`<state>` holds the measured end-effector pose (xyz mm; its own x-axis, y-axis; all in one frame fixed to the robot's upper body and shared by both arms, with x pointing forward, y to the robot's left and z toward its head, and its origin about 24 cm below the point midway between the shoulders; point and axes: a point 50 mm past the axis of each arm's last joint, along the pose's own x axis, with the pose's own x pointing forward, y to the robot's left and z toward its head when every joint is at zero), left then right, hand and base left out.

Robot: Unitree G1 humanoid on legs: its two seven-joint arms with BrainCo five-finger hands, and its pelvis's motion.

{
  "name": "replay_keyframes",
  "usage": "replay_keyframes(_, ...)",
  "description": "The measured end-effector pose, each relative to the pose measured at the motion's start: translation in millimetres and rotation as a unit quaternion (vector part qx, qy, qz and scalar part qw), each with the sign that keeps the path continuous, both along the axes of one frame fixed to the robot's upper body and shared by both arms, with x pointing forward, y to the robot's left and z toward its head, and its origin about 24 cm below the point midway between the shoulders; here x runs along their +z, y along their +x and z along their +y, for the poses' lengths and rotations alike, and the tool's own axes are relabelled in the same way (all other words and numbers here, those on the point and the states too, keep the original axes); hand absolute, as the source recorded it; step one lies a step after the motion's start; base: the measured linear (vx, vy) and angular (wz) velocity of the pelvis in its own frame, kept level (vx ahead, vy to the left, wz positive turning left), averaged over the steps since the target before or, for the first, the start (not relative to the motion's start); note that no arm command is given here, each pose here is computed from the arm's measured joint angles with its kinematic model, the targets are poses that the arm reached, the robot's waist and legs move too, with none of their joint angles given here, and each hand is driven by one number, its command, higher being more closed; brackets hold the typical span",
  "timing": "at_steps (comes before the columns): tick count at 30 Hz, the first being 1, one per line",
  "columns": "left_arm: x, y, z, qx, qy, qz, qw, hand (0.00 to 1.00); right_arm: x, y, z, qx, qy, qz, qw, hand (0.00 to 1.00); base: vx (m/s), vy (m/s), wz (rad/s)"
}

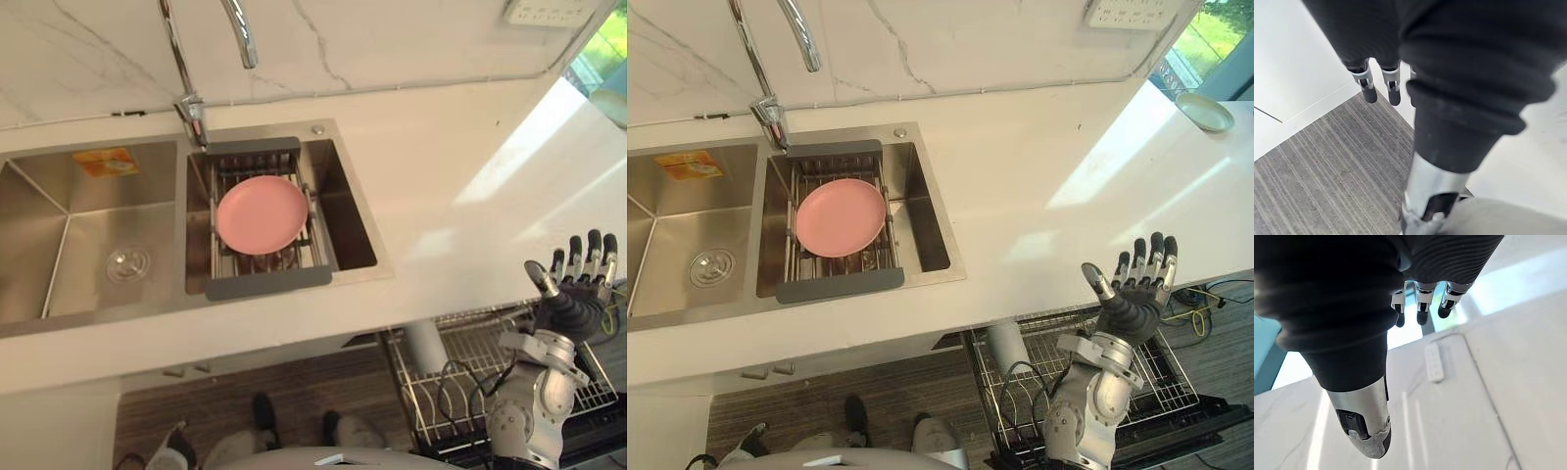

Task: Walk over to the sink, pick up the cup, carry it to the dishwasher, place the cup inside the dishwasher, then close the dishwasher door

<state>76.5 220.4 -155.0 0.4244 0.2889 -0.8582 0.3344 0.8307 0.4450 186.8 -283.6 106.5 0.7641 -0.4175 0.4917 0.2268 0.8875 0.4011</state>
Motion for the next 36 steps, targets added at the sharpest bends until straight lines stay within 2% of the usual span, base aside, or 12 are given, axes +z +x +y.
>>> replay_keyframes(3,0.1,-0.2,0.2,0.016,-0.001,-0.005,1.0,0.0,7.3,9.1,4.7,0.056,-0.008,-0.021,0.998,0.0,0.0,0.0,0.0)
replay_keyframes(4,-2.9,-5.5,-5.7,0.082,-0.033,-0.001,0.996,0.0,9.5,31.7,31.8,0.158,-0.006,-0.015,0.987,0.0,0.0,0.0,0.0)
replay_keyframes(9,-2.9,-5.5,-5.7,0.082,-0.033,-0.001,0.996,0.0,9.1,32.0,32.5,0.159,-0.005,-0.014,0.987,0.0,0.0,0.0,0.0)
replay_keyframes(14,-4.1,-10.3,-4.4,0.121,-0.039,-0.001,0.992,0.0,4.3,37.0,46.2,0.185,0.018,-0.006,0.983,0.0,0.0,0.0,0.01)
replay_keyframes(22,-5.3,-15.2,-3.4,0.157,-0.037,-0.001,0.987,0.0,-13.8,44.9,47.6,0.119,0.062,0.079,0.988,0.0,-0.03,-0.001,0.27)
replay_keyframes(28,-7.1,-23.3,1.7,0.093,-0.022,0.035,0.995,0.0,-8.7,49.7,48.4,0.071,0.033,0.098,0.992,0.0,0.05,0.051,0.09)
replay_keyframes(30,-6.6,-22.3,4.2,0.092,-0.017,0.038,0.995,0.0,-11.6,46.8,46.0,0.066,0.034,0.105,0.992,0.0,0.09,0.04,0.09)
replay_keyframes(36,-1.5,-1.2,13.9,0.069,-0.006,0.025,0.997,0.0,7.8,35.4,50.1,0.087,0.009,0.06,0.994,0.0,0.11,-0.042,0.09)
